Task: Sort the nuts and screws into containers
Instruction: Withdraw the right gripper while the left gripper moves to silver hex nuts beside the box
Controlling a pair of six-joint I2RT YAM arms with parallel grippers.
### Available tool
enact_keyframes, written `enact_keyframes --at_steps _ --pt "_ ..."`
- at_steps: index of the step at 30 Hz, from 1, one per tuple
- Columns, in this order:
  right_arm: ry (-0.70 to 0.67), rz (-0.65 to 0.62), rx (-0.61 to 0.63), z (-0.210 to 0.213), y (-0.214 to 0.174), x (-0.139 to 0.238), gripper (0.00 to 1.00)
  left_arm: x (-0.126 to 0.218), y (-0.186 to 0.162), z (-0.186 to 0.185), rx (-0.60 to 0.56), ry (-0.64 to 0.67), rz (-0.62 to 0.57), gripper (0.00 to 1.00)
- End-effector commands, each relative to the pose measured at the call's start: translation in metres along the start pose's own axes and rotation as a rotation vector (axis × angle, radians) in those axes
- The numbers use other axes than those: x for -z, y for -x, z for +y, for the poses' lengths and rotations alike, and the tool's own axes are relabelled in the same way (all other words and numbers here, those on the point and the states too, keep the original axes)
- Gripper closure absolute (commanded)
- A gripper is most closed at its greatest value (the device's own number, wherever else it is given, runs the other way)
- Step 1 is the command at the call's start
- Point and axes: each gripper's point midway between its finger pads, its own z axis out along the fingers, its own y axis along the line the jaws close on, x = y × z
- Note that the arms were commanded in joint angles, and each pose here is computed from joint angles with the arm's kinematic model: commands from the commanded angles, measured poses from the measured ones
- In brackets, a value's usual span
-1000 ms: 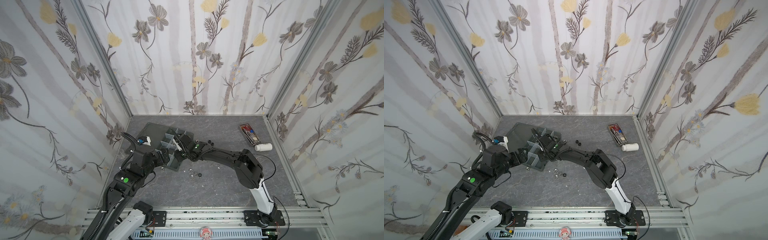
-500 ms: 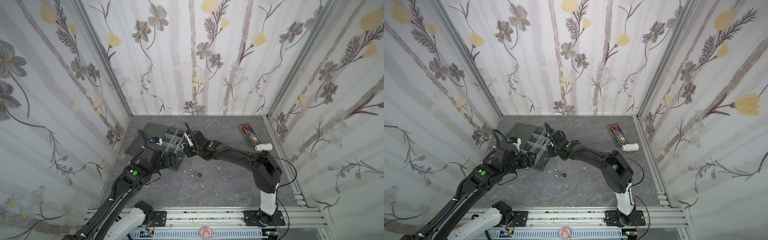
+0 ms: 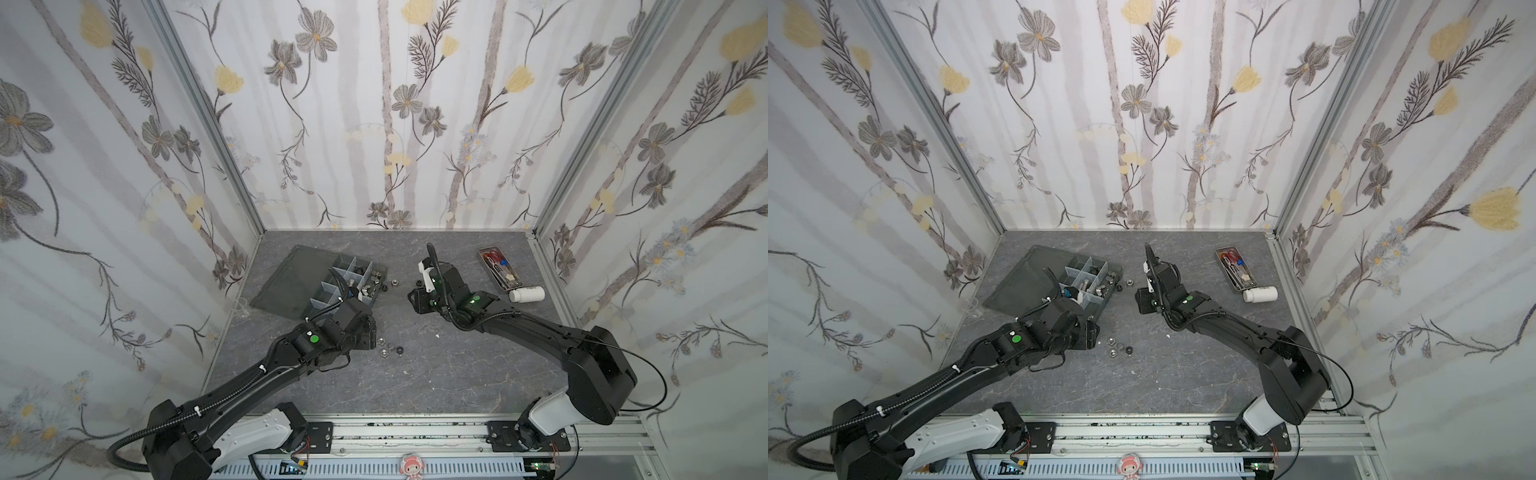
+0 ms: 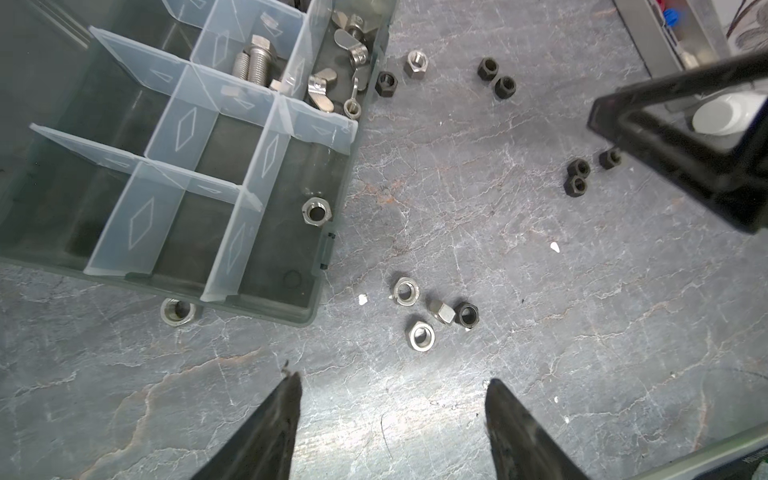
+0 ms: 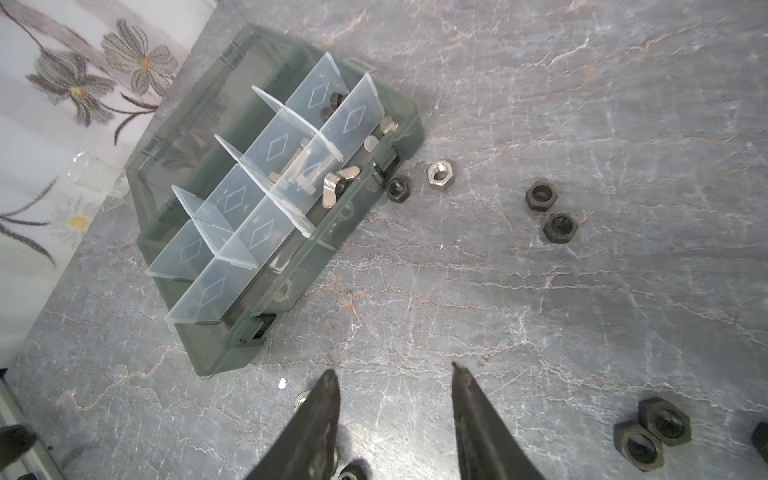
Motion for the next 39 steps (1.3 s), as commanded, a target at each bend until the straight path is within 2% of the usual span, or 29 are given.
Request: enact_keyframes --at_steps 1,11,17,25,31,32,34,39 --pt "0.006 -0.045 -0.026 -0.005 0.007 0.008 0.54 -0.010 0.002 -0.003 0.030 0.013 -0.020 0.32" --pt "-0.021 -0.084 -0.071 -0.034 0.006 0.031 0.53 -0.051 -0.021 -0.004 0.034 0.051 0.062 0.36" --pt "-0.030 -0.094 -0.087 -0.046 0.000 0.038 0.53 -0.080 -0.030 -0.003 0.034 0.112 0.109 0.30" --pt "-0.042 -0.111 -0.104 -0.059 -0.008 0.050 0.53 -0.114 -0.036 -0.004 0.038 0.177 0.149 0.30" --pt "-0.046 -0.141 -0.106 -0.063 -0.006 0.061 0.53 -0.129 -0.034 -0.003 0.040 0.226 0.154 0.39" --pt "-0.059 -0.114 -0.109 -0.070 -0.019 0.058 0.53 -0.130 -0.034 -0.003 0.041 0.231 0.155 0.41" --pt "-0.058 -0.114 -0.110 -0.071 -0.021 0.058 0.53 -0.133 -0.035 -0.002 0.043 0.239 0.158 0.45" --pt "-0.052 -0.108 -0.111 -0.072 -0.024 0.057 0.53 -0.135 -0.038 0.000 0.045 0.246 0.168 0.47"
